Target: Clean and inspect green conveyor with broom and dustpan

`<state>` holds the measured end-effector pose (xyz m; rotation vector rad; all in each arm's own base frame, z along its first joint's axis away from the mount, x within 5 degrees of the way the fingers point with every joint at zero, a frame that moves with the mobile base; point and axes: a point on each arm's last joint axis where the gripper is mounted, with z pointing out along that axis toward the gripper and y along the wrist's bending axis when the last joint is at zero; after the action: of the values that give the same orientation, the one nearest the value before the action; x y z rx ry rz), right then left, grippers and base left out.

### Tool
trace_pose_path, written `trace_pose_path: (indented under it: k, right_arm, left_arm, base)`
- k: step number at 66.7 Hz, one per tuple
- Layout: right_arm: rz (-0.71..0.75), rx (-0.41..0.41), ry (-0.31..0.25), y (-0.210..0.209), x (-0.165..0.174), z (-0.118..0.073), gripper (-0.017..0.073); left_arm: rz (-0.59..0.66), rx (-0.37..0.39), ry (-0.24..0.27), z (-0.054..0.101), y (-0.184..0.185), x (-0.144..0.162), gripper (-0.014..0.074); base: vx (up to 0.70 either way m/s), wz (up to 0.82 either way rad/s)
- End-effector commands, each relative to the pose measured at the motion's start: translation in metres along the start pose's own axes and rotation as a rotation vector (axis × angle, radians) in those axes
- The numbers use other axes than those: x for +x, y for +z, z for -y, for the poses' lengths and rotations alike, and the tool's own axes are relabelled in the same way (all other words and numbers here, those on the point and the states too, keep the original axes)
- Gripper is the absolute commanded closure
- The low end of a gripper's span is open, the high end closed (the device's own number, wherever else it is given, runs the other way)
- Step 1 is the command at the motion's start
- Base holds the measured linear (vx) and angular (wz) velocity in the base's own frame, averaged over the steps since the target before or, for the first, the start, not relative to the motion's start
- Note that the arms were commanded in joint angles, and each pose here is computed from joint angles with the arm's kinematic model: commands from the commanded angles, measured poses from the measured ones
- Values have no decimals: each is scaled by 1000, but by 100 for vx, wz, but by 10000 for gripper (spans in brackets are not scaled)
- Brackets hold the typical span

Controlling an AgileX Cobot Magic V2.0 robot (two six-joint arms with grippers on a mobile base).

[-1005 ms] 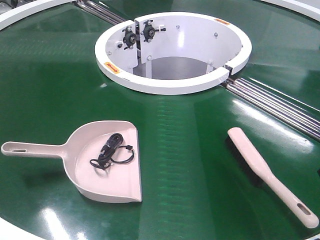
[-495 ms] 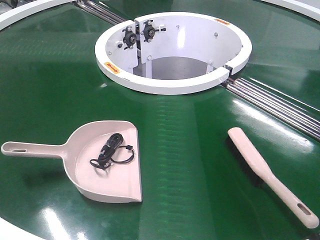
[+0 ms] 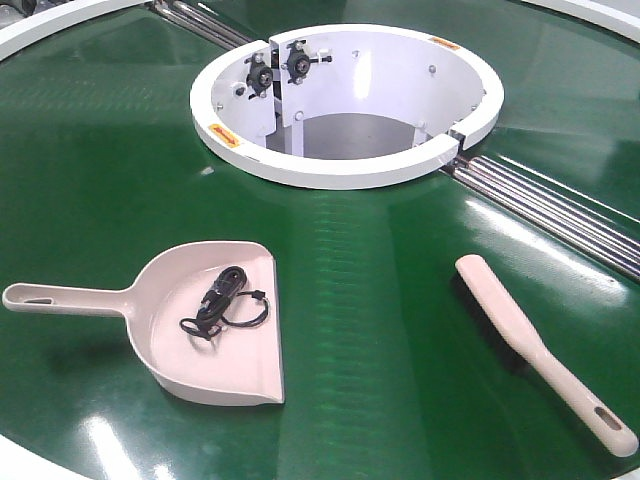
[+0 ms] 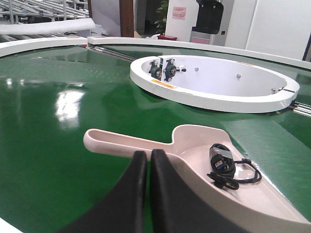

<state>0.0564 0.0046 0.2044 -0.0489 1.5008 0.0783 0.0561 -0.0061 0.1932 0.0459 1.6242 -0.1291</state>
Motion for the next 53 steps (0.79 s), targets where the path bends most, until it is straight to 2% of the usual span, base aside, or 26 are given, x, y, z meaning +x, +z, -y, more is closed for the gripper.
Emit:
trace_pose_path:
  k: [1, 22, 53]
  right_arm:
    - [66, 5, -17, -1, 0, 0, 569]
    - [-20, 6, -22, -1, 7, 0, 569]
    - [-23, 6, -9, -1, 8, 0, 569]
  left_arm:
    - [50, 10, -10, 0, 1, 4, 601]
    - [50, 10, -10, 0, 1, 4, 601]
    - [50, 10, -10, 0, 1, 4, 601]
  base:
    - [0, 0]
    - [0, 0]
    - [0, 0]
